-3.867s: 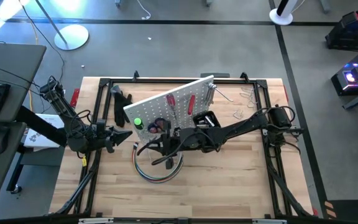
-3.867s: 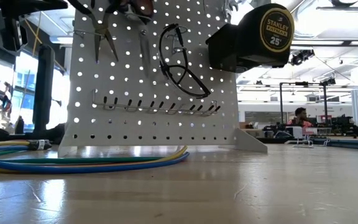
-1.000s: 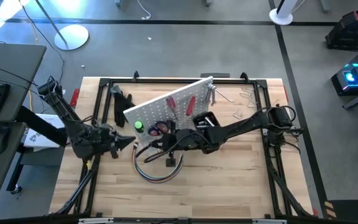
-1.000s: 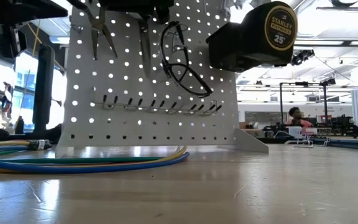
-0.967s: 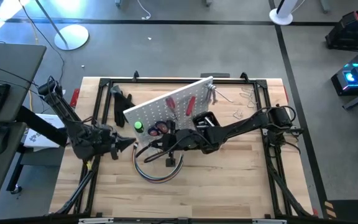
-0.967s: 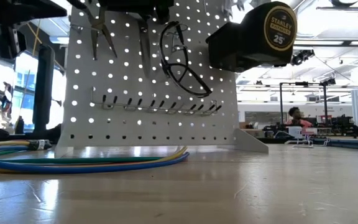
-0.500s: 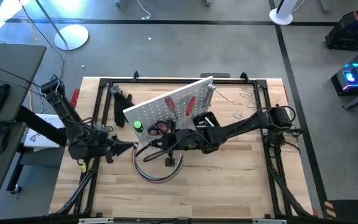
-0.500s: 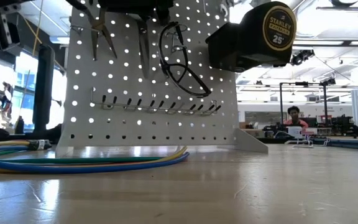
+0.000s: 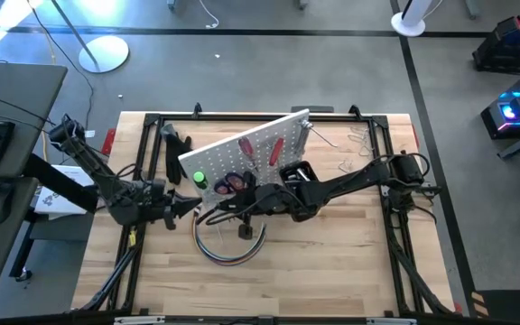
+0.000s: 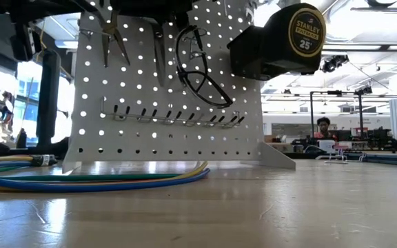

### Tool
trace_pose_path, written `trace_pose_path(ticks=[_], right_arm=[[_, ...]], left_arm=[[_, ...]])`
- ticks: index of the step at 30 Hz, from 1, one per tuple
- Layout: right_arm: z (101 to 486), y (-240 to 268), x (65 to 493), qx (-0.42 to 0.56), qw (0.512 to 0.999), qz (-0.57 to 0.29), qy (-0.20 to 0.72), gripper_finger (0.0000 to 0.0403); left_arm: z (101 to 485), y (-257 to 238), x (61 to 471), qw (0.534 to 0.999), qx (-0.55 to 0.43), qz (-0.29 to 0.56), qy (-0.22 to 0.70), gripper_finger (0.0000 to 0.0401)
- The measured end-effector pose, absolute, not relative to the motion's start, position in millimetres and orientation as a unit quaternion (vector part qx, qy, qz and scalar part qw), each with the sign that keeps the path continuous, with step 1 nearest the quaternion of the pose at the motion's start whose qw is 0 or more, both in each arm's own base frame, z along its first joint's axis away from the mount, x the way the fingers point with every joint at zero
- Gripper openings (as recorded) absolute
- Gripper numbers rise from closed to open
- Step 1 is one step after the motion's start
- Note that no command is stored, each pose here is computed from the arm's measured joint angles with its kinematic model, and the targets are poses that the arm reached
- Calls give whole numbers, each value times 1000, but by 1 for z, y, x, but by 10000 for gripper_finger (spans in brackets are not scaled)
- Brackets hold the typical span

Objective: Hang tools onto peg board
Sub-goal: Hang the plier on the peg board

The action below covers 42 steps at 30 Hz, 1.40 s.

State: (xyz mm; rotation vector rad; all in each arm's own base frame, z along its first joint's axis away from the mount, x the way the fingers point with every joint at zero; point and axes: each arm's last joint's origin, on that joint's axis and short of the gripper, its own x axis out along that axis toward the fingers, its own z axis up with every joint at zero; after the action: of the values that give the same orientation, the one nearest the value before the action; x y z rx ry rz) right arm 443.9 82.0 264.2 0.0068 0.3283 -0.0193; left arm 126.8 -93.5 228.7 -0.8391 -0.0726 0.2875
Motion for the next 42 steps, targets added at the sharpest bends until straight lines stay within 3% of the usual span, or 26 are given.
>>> trace_pose_path(ticks=[15, 21, 25, 42], right_arm=[[265, 85, 445, -10, 990, -22, 141, 27], [266, 87, 445, -6, 990, -67, 128, 27], [266, 93, 445, -21, 991, -15, 133, 26], [270, 96, 444, -23, 991, -56, 121, 26]], left_arm=[[217, -86, 138, 910, -366, 192, -18, 0], [204, -90, 143, 907, -371, 201, 1, 0], [201, -93, 146, 902, -382, 201, 4, 0], [200, -94, 147, 902, -384, 199, 7, 0]])
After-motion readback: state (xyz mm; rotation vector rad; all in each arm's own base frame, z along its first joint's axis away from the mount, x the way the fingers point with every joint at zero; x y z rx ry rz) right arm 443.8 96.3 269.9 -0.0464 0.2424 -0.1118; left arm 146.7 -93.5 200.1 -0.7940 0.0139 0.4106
